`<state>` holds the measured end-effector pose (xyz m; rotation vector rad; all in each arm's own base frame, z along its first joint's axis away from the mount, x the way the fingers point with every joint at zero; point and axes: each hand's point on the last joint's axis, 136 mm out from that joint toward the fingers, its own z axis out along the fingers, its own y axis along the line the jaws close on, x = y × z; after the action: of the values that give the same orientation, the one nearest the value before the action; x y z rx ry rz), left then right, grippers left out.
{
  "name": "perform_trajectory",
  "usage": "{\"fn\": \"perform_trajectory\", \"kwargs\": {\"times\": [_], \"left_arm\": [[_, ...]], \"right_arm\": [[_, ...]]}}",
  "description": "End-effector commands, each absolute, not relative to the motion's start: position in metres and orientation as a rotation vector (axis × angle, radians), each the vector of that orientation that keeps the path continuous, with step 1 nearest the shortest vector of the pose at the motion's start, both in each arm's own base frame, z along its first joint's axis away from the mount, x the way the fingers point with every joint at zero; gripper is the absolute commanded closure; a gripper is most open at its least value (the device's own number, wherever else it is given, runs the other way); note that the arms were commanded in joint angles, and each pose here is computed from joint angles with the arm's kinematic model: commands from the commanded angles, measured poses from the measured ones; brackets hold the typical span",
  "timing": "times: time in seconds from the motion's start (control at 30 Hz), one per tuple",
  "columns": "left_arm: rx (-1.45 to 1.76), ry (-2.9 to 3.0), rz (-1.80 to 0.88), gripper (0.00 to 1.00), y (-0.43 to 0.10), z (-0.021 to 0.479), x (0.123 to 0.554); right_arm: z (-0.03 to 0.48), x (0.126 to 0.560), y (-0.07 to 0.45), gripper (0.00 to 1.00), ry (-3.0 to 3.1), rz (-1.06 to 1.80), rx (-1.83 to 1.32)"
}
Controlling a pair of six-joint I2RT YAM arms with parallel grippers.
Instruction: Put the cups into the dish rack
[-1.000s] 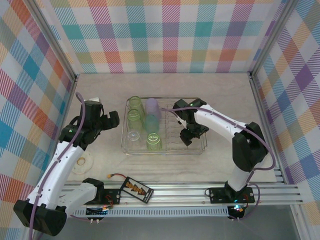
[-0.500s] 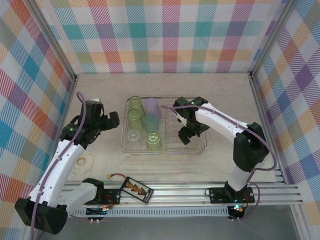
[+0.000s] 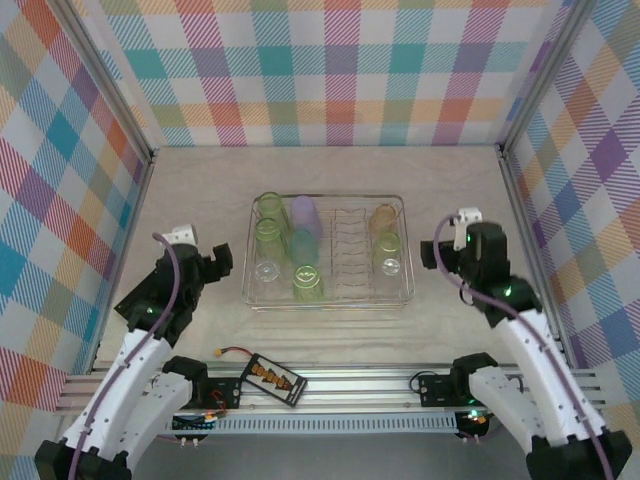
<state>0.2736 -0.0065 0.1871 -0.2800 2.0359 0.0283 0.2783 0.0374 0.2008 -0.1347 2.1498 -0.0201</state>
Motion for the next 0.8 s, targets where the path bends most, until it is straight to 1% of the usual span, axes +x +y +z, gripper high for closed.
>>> {"fn": "perform_trajectory", "kwargs": {"times": [0.0, 0.17, 0.3, 0.4, 0.5, 0.57, 0.67, 0.77], "left_arm": [[-0.399, 1.811, 0.067, 0.00, 0.015, 0.204, 0.283], [-0.572, 1.765, 0.125, 0.00, 0.042, 0.181, 0.277], [-0.617, 1.783, 0.150, 0.00, 0.054, 0.165, 0.284], [-0.568, 1.808, 0.180, 0.00, 0.055, 0.158, 0.292], [-0.511, 1.834, 0.202, 0.00, 0.052, 0.152, 0.300], [-0.483, 1.835, 0.193, 0.00, 0.049, 0.147, 0.306], [-0.475, 1.838, 0.193, 0.00, 0.047, 0.138, 0.313], [-0.451, 1.866, 0.185, 0.00, 0.043, 0.125, 0.320]], "right_arm": [[0.215, 0.310, 0.024, 0.01, 1.843, -0.071, -0.079], [0.167, 0.329, -0.011, 0.01, 1.906, -0.070, 0.162], [0.135, 0.353, -0.014, 0.01, 1.923, -0.072, 0.183], [0.114, 0.369, -0.010, 0.01, 1.957, -0.041, 0.195], [0.108, 0.383, -0.004, 0.01, 2.003, -0.009, 0.180], [0.109, 0.389, 0.004, 0.01, 2.000, 0.013, 0.112], [0.111, 0.390, 0.005, 0.01, 1.919, 0.010, 0.075], [0.098, 0.388, 0.009, 0.01, 1.870, 0.049, 0.044]]}}
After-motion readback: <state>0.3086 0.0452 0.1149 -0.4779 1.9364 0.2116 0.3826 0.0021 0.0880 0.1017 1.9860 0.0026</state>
